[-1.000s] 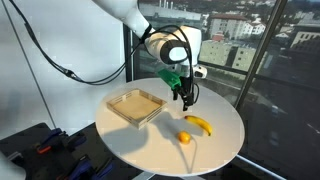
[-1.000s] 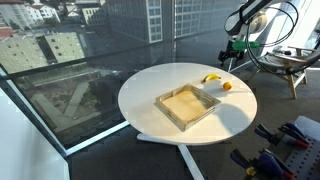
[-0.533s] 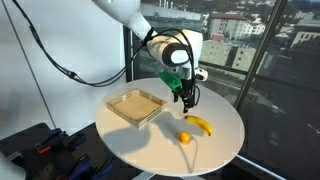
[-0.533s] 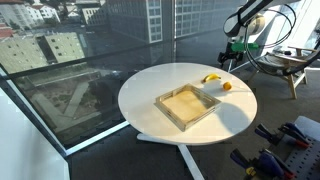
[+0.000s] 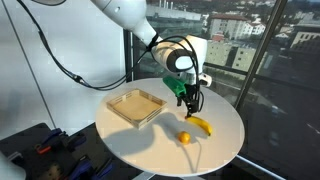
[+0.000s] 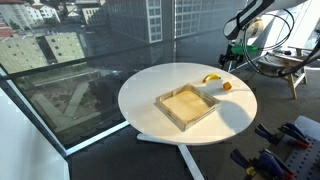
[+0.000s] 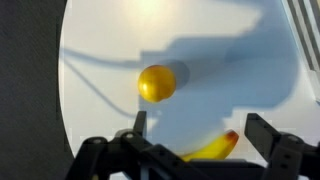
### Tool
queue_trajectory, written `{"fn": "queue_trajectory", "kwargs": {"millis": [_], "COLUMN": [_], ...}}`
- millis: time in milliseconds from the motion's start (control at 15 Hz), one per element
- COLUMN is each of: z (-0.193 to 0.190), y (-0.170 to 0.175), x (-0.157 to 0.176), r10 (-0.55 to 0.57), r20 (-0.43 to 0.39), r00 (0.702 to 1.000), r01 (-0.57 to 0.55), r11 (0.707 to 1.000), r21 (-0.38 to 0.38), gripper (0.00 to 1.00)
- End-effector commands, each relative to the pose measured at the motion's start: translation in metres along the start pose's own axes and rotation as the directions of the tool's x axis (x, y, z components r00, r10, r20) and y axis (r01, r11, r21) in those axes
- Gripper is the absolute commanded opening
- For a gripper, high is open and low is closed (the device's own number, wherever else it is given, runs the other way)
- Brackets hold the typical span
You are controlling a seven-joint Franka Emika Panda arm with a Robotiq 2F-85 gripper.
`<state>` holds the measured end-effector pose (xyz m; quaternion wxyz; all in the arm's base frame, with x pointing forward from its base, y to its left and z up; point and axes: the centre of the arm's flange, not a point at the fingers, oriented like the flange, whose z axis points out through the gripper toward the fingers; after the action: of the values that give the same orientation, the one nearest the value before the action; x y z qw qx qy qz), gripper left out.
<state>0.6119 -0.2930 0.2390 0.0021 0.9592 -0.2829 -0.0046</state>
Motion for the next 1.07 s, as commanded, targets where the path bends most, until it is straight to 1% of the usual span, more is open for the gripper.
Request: {"fn": "queue_trajectory", "kwargs": {"millis": [0,600,1000], "z": [0.002,0.014,0.035], "y": [0.008,0.017,0.017], "x": [0.014,0.012,0.013], "r10": [0.032,0.046,0.051], "r20": [0.006,0.013,0.012], "r00": [0.999,0.999,0.999], "r01": [-0.032,-0.046,-0.051], "r11": [0.999,0.999,0.999], "r21": [0.012,0.017,0.0], "gripper": [1.0,1.0,1.0]}}
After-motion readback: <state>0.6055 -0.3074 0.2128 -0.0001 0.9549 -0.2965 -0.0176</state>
